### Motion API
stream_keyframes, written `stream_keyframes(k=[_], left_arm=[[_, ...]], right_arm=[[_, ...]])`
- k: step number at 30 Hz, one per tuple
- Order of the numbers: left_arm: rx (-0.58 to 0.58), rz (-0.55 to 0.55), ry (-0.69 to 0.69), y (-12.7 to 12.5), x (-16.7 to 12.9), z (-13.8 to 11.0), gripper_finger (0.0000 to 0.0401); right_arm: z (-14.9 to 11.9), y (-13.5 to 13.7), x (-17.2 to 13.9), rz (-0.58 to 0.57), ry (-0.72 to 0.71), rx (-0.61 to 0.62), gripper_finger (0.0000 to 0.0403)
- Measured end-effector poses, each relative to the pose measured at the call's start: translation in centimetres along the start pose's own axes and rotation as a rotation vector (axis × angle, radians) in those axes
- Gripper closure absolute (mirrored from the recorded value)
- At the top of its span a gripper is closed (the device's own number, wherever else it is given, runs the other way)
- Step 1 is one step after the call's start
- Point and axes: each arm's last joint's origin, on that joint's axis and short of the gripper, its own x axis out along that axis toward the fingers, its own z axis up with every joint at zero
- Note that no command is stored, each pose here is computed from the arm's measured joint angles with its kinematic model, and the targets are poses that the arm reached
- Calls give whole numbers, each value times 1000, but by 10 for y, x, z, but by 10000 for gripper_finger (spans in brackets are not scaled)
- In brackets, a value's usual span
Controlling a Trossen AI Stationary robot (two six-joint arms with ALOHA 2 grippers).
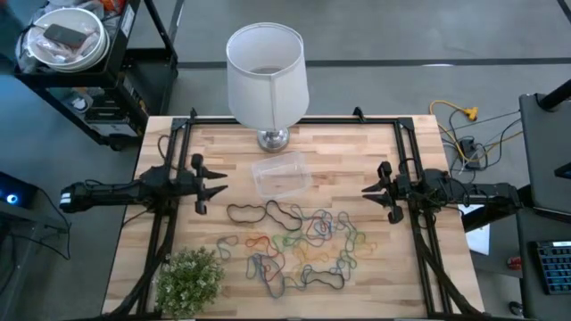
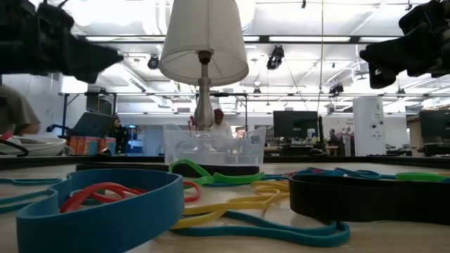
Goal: Pick and place rubber bands into bin
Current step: Put the black rubber band into the transparent container
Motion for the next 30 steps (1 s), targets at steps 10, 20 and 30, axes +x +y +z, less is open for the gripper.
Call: stream_keyframes(k=[10,20,30], left_arm=[[-6,10,-118,1,-1,11,260],[2,12,-164,1,-1,16,260],[-61,9,-158,1,-1,15,260]], right_arm=[[15,1,-1,13,-152,13,335],[21,2,-2,22,-216,3,335],[20,3,0,38,-202,-85,335]])
